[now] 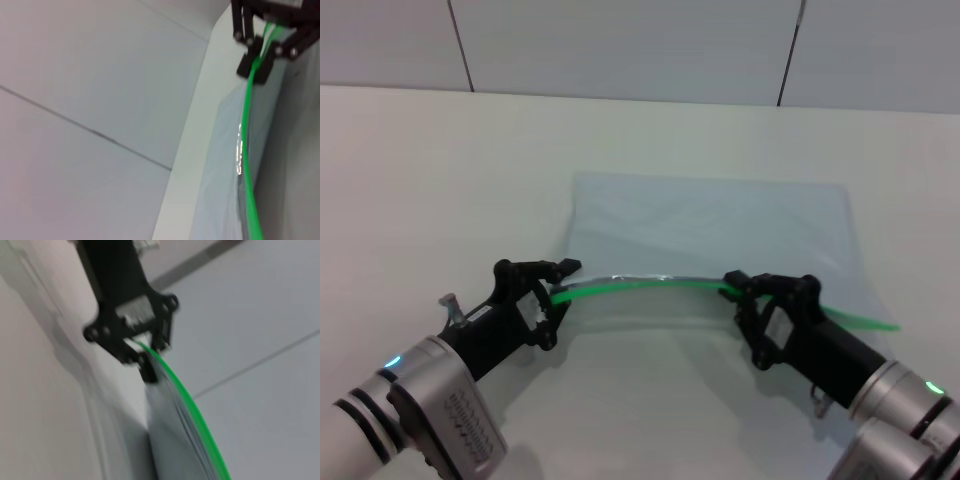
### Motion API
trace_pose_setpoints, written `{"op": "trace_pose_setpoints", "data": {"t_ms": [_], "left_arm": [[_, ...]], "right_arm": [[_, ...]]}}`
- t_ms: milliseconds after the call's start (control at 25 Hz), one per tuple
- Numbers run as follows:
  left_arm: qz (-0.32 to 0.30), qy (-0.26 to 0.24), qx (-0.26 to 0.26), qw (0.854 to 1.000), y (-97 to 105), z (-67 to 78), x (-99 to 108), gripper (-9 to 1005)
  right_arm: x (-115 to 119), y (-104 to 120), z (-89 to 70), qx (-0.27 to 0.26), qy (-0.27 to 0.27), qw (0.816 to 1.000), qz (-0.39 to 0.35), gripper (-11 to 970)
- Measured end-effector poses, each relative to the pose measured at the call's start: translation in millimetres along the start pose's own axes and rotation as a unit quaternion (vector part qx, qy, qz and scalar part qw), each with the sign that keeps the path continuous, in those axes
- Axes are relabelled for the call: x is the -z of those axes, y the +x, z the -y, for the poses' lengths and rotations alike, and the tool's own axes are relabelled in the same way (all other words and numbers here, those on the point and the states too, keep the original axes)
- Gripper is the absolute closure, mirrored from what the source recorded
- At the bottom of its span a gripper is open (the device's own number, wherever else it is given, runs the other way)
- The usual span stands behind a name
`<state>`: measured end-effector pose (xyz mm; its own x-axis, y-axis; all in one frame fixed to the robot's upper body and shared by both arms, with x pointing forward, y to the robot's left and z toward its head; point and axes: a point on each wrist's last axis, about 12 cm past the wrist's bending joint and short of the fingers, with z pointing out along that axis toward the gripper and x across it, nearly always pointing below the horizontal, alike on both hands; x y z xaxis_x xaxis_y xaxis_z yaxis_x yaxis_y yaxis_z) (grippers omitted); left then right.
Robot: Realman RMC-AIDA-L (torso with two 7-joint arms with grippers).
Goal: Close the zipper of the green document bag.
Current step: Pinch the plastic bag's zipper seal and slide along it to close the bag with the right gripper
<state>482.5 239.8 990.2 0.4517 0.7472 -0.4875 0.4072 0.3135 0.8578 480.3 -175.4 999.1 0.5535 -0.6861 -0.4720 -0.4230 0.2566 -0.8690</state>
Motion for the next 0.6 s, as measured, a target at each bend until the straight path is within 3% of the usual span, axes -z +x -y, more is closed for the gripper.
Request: {"op": "trace_pose_setpoints", "data": {"t_ms": [600], "left_arm": [[-0.039,-0.024,0.023,0.999,10,-0.7,10,944]], "right_arm": [[30,32,8.2,-0.018,0.063,0.994,-0.088,881]]}}
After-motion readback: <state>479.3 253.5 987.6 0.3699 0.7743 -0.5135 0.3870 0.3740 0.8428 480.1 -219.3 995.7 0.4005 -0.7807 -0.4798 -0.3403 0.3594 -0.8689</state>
